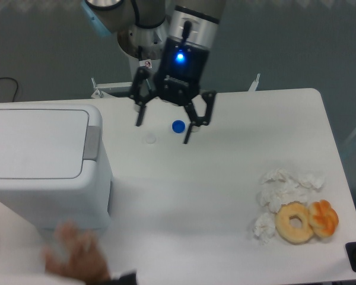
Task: Close the trash can
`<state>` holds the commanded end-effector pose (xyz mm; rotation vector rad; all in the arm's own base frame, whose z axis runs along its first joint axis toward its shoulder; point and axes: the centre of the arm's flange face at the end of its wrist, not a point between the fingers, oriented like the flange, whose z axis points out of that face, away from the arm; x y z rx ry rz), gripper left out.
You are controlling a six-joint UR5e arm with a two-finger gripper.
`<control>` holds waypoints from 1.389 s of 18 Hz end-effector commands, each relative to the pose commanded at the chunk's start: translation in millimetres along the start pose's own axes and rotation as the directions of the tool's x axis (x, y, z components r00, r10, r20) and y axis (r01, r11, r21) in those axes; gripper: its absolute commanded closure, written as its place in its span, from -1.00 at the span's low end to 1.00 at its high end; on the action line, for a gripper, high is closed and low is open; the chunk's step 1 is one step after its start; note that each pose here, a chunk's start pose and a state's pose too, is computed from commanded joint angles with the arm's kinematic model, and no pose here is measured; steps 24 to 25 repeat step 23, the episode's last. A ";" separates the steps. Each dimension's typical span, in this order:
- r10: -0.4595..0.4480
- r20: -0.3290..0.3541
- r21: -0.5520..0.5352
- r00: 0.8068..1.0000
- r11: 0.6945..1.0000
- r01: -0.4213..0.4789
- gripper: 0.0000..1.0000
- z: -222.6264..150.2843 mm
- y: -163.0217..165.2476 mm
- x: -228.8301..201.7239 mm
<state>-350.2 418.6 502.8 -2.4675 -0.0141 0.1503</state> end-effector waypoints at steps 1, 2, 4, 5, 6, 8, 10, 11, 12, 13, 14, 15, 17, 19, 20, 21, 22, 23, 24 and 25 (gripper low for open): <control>0.034 0.010 -0.023 0.999 0.999 -0.034 -1.00 1.6 3.1 -1.6; 0.052 0.009 -0.036 0.999 0.998 -0.051 -1.00 1.5 7.5 -4.1; 0.064 0.009 -0.063 0.998 0.996 -0.064 -1.00 -7.0 23.9 -19.7; 0.089 0.005 -0.075 0.996 0.993 -0.088 -1.00 -10.4 29.5 -24.7; 0.116 0.011 -0.095 0.993 0.989 -0.114 -1.00 -15.5 36.4 -31.0; 0.179 0.020 -0.162 0.984 0.971 -0.174 -1.00 -24.2 52.2 -44.6; 0.269 0.025 -0.237 0.963 0.937 -0.256 -1.00 -34.0 63.2 -52.6; 0.313 0.026 -0.270 0.949 0.916 -0.295 -1.00 -39.0 67.1 -55.7; 0.353 0.020 -0.293 0.935 0.897 -0.332 -1.00 -41.4 70.1 -58.0; 0.374 0.020 -0.315 0.927 0.882 -0.350 -1.00 -44.7 74.4 -61.7; 0.381 0.023 -0.335 0.924 0.874 -0.352 -1.00 -49.6 80.0 -66.2; 0.380 0.015 -0.347 0.925 0.870 -0.352 -1.00 -52.4 84.4 -67.4; 0.398 -0.011 -0.352 0.917 0.857 -0.376 -1.00 -56.2 90.2 -68.7; 0.399 -0.016 -0.356 0.917 0.855 -0.378 -1.00 -57.1 94.8 -68.8; 0.399 -0.015 -0.356 0.917 0.854 -0.378 -1.00 -57.9 94.4 -68.4; 0.400 -0.013 -0.356 0.916 0.854 -0.378 -1.00 -58.0 94.3 -68.5; 0.400 -0.013 -0.356 0.916 0.854 -0.378 -1.00 -58.0 94.3 -68.5; 0.400 -0.013 -0.356 0.916 0.854 -0.378 -1.00 -57.4 94.5 -69.0; 0.400 -0.013 -0.356 0.916 0.854 -0.378 -1.00 -57.4 94.5 -69.0; 0.400 -0.013 -0.356 0.916 0.854 -0.378 -1.00 -57.4 94.5 -69.0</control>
